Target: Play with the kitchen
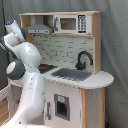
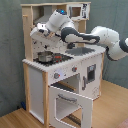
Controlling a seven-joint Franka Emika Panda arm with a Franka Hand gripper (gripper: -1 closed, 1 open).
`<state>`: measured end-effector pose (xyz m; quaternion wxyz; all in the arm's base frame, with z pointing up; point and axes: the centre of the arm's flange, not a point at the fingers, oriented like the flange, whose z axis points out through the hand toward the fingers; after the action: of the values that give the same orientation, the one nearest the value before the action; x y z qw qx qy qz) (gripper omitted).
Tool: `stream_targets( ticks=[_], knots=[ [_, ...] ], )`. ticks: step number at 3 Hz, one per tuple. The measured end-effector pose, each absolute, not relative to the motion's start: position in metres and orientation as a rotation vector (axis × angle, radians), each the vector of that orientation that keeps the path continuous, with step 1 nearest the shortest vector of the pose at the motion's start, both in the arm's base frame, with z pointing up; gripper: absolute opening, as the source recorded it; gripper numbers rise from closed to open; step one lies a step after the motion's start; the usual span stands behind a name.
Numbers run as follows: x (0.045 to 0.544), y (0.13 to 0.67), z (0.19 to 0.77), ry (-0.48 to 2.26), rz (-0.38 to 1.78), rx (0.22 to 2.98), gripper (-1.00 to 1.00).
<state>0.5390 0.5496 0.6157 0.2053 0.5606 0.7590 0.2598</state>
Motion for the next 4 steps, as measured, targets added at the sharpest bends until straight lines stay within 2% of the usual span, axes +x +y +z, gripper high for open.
stream_targets(
  ticks=[1,4],
  knots=[
    [0.489,0.567,0.662,2.108,0.776,1.51,1.0],
    [0.391,0.606,0.691,2.003,0.716,1.45,1.0]
  ],
)
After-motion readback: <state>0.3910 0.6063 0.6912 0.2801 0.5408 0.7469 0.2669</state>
